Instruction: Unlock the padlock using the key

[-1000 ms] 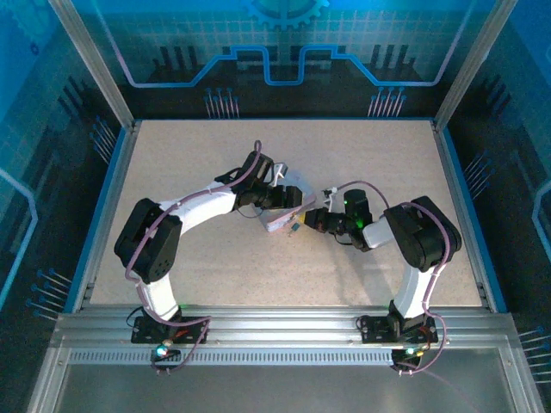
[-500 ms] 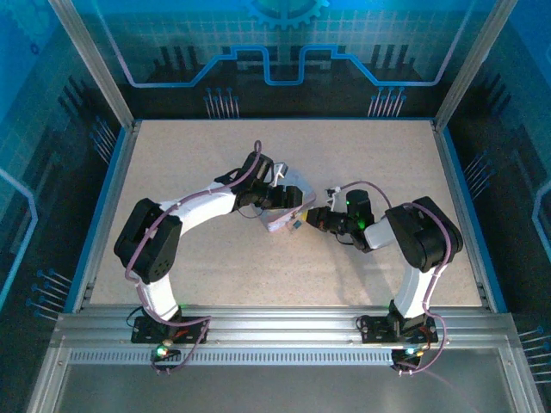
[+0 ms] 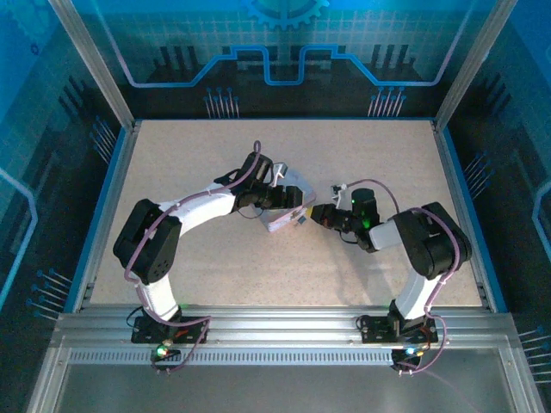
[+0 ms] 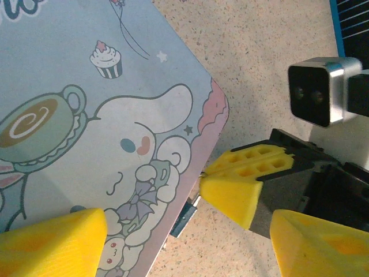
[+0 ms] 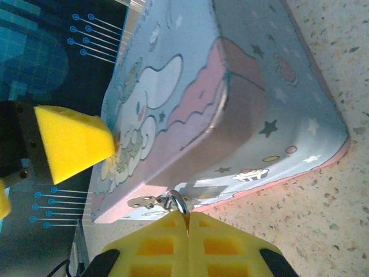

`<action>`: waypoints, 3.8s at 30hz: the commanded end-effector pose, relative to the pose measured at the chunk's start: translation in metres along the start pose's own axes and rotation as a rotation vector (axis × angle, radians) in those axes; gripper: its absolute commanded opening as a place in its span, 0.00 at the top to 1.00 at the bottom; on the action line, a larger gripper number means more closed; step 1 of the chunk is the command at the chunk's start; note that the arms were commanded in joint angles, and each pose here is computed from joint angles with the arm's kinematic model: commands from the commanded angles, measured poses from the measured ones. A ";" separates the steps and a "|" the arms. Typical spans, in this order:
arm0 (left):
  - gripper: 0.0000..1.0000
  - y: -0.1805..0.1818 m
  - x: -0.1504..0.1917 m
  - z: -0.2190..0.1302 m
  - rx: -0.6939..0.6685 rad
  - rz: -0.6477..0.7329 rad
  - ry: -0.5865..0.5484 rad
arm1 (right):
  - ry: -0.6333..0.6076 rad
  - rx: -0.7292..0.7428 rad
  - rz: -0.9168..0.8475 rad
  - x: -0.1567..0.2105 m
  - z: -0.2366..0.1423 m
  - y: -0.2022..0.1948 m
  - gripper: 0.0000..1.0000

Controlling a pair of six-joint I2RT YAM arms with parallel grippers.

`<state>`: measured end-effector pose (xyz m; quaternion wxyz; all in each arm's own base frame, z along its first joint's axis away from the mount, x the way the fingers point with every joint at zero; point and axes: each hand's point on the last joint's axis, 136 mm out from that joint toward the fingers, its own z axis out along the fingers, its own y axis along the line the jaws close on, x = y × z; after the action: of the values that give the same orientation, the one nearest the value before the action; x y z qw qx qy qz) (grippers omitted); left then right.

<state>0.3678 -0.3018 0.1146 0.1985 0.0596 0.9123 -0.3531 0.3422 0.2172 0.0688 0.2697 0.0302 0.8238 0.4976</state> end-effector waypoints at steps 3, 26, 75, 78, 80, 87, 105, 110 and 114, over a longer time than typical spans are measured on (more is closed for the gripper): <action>0.22 0.003 0.016 -0.003 -0.012 -0.035 0.051 | -0.013 0.029 -0.047 -0.005 -0.013 0.002 1.00; 0.10 -0.019 -0.022 -0.085 0.036 0.016 -0.175 | 0.068 0.092 -0.196 0.007 -0.059 0.050 1.00; 0.01 0.002 0.000 -0.229 -0.153 0.243 -0.617 | 0.479 0.275 -0.064 0.123 -0.061 0.026 0.99; 0.01 0.002 0.000 -0.230 -0.152 0.243 -0.619 | 0.494 0.282 -0.056 0.124 -0.056 0.021 0.99; 0.01 0.002 0.000 -0.230 -0.152 0.243 -0.618 | 0.502 0.290 -0.050 0.125 -0.053 0.018 0.99; 0.01 0.002 0.001 -0.231 -0.153 0.242 -0.618 | 0.521 0.292 -0.042 0.127 -0.038 0.011 1.00; 0.01 0.003 0.000 -0.232 -0.158 0.242 -0.624 | 0.580 0.304 -0.030 0.137 -0.028 0.000 0.95; 0.01 0.003 0.000 -0.233 -0.159 0.243 -0.627 | 0.576 0.306 -0.039 0.135 -0.028 0.002 0.90; 0.01 0.004 -0.001 -0.234 -0.165 0.242 -0.630 | 0.577 0.310 -0.053 0.133 -0.030 0.005 0.88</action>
<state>0.2949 -0.1512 0.2685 0.5040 0.0403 0.8197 -0.2692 0.2143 0.2327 0.0222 0.0300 -0.0752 0.9341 0.3478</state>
